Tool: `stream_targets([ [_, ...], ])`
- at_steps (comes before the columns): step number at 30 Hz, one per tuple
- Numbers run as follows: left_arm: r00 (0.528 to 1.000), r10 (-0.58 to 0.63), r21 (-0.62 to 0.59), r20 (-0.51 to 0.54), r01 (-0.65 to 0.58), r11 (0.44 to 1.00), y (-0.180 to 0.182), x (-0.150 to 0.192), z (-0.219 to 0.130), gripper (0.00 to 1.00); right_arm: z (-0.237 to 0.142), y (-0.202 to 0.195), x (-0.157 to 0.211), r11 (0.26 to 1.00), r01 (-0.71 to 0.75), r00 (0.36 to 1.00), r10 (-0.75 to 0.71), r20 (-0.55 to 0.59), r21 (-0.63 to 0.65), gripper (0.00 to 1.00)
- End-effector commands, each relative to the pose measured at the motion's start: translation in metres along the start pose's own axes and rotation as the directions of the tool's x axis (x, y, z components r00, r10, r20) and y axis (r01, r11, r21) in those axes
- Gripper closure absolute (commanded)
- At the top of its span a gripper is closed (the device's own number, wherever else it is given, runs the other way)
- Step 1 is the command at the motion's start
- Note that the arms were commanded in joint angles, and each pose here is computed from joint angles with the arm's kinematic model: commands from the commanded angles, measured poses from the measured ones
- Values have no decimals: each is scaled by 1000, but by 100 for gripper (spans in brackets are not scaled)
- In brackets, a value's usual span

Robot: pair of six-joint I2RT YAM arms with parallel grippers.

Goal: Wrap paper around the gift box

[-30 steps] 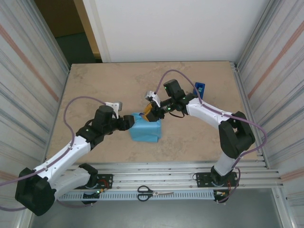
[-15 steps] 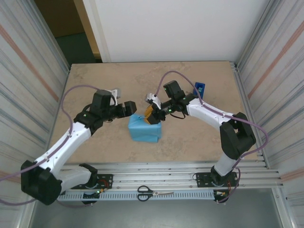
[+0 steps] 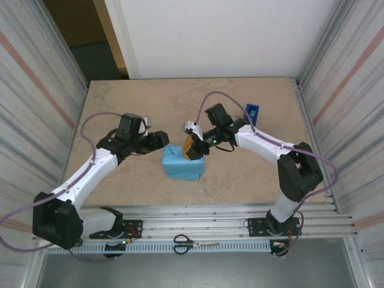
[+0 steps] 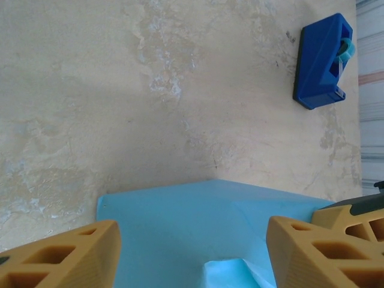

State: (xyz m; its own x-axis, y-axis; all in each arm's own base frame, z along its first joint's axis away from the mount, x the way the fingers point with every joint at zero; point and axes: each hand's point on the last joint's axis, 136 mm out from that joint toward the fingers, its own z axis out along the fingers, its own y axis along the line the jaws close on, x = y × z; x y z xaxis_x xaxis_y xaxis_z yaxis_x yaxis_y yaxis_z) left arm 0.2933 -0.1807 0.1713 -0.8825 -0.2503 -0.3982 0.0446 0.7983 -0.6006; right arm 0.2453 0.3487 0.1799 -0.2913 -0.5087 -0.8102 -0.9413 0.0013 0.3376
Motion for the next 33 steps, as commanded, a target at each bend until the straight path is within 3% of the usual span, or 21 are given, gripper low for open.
stream_targets([
  [1,999,-6,33,-46,7,999,0,12,4,35,3,5,7,1000,-20,999,19,-37,-19,57],
  [6,998,-12,36,-69,15,999,5,20,9,33,5,4,8,1000,-20,999,20,-42,-13,58],
  [12,998,-14,55,-58,17,998,5,22,9,41,5,2,9,1000,-26,998,26,-48,5,57],
  [14,999,-11,76,-52,15,997,3,22,9,54,5,1,8,1000,-22,999,22,-47,10,57],
  [19,999,1,106,-46,4,994,-4,21,6,55,4,1,6,1000,-17,999,17,-42,14,56],
  [21,999,6,110,-35,-2,994,-7,17,4,48,4,2,7,1000,-17,999,17,-43,14,56],
  [25,1000,21,130,-11,-19,991,-17,11,-7,23,4,2,8,1000,-20,999,21,-45,15,56],
  [28,1000,27,117,-10,-26,993,-16,12,-12,18,4,2,8,1000,-21,999,22,-46,15,57],
  [33,997,34,125,-73,-25,992,-14,23,-3,17,4,2,8,1000,-21,999,22,-48,15,57],
])
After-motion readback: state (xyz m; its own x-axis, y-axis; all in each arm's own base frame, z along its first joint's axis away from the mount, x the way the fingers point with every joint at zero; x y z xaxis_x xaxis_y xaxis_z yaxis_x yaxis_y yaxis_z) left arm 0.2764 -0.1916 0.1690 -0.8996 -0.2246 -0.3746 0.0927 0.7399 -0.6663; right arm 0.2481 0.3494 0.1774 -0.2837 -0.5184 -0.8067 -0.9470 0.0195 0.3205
